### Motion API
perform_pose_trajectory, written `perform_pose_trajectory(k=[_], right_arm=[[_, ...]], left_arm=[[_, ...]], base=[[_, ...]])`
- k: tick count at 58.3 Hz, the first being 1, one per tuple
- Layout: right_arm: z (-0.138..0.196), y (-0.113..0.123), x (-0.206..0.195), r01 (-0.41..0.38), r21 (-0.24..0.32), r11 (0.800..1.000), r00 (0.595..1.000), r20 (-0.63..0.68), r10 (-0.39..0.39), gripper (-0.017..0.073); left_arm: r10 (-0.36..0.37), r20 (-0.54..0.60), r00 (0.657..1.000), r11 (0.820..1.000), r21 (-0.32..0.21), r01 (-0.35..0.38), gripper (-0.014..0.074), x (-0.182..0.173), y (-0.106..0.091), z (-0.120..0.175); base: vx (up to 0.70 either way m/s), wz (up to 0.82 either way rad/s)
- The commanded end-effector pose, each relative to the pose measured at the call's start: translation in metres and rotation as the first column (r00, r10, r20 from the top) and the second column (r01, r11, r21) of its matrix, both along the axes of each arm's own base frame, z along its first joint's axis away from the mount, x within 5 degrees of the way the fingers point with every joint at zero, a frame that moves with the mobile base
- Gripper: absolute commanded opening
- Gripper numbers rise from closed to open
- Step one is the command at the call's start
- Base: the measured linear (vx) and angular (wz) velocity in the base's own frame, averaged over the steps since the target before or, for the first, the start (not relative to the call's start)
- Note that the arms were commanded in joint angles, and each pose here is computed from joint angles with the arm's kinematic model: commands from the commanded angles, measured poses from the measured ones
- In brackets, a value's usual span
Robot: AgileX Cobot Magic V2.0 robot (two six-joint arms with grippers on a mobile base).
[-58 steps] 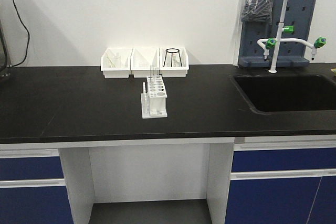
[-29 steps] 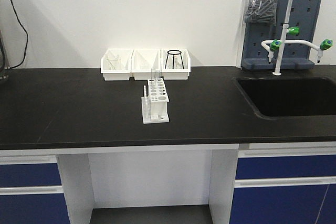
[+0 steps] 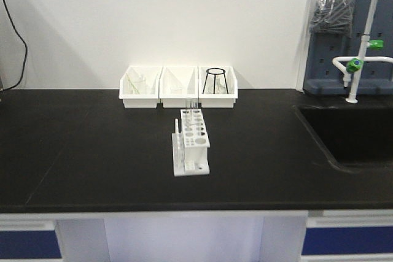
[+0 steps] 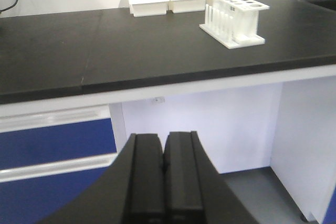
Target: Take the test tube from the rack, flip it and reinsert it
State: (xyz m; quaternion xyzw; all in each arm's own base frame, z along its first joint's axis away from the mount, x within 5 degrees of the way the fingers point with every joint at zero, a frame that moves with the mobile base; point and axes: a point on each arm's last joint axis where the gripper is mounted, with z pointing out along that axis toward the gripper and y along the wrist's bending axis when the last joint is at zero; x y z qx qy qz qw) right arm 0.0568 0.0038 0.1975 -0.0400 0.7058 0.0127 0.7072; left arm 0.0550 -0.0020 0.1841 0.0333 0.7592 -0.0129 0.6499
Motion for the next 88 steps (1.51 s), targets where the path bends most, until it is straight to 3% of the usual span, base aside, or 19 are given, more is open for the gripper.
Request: perform_pose_trajectory(k=[1, 88], right_arm=[[0.0068, 0.001, -0.0013, -0.01, -0.003, 1.0, 0.996, 0.087, 0.011, -0.001], [0.0068, 0.001, -0.0013, -0.01, -0.003, 1.0, 0.996, 0.087, 0.011, -0.001]], left_arm=[[-0.013, 0.091, 0.996, 1.0, -0.019, 0.014, -0.0006, 0.0001, -0.0013, 0.009], [-0.013, 0.091, 0.996, 1.0, -0.019, 0.014, -0.0006, 0.0001, -0.0013, 0.009]], base=[[0.42, 0.06], [0.33, 0.01]])
